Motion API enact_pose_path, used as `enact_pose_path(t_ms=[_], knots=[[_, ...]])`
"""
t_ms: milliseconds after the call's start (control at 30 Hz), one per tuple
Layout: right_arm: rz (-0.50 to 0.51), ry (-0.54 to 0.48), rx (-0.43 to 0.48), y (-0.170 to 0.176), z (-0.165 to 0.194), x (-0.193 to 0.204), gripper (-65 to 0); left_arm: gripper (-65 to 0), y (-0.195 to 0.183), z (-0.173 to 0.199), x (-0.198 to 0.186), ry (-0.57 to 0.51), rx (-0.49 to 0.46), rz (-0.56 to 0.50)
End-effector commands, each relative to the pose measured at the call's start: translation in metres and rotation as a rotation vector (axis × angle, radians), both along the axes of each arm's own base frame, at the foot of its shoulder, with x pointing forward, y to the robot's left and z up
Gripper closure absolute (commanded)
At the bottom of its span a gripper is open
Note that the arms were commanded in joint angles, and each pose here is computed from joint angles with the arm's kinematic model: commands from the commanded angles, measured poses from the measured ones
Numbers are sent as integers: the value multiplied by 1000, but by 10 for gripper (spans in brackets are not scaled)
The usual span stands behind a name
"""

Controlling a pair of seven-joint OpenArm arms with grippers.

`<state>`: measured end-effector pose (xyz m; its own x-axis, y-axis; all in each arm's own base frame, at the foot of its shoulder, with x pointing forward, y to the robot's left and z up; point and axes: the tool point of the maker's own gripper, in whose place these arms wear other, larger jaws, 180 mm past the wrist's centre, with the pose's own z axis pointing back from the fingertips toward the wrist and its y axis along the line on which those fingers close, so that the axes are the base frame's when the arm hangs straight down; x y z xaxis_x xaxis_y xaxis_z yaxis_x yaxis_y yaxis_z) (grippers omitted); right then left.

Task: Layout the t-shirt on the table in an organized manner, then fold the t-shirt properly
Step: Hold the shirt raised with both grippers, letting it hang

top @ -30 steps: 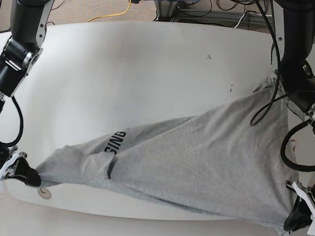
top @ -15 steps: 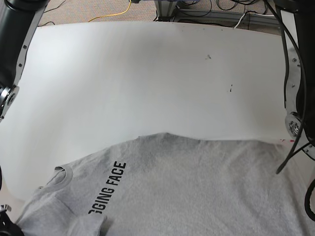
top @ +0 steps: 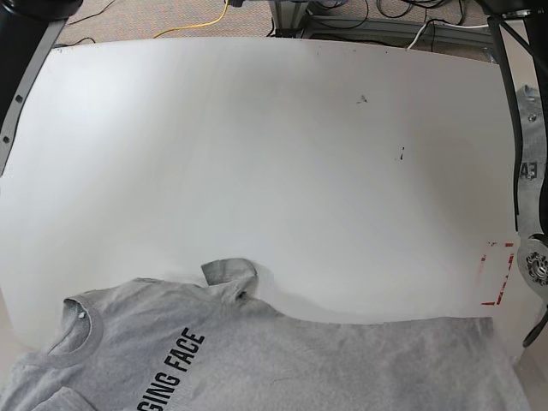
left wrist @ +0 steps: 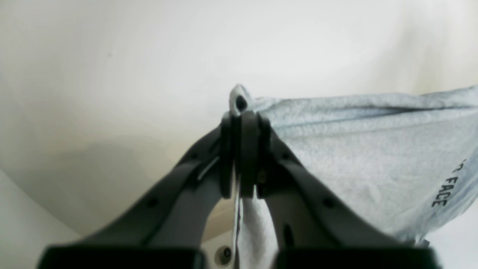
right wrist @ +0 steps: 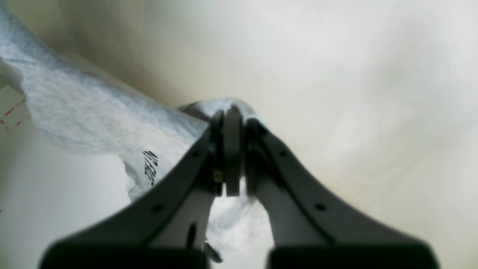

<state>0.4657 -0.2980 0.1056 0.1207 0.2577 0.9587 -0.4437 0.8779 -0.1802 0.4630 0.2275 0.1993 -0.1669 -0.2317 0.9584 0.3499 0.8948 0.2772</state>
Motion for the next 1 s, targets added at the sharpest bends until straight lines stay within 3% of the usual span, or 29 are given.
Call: enact_pose_path(t_ms=[0, 567, 700, 967], knots=[[0, -74, 11, -3, 27, -8, 0, -3, -2, 12, -3, -31, -8, -13], [-7, -50, -1, -4, 21, -8, 0, -3, -3, 11, -4, -33, -5, -13], [-7, -45, -1, -5, 19, -8, 0, -3, -1, -7, 3, 6, -4, -10], [-35, 37, -28, -15, -19, -8, 0, -3, -1, -46, 7, 52, 30, 21]])
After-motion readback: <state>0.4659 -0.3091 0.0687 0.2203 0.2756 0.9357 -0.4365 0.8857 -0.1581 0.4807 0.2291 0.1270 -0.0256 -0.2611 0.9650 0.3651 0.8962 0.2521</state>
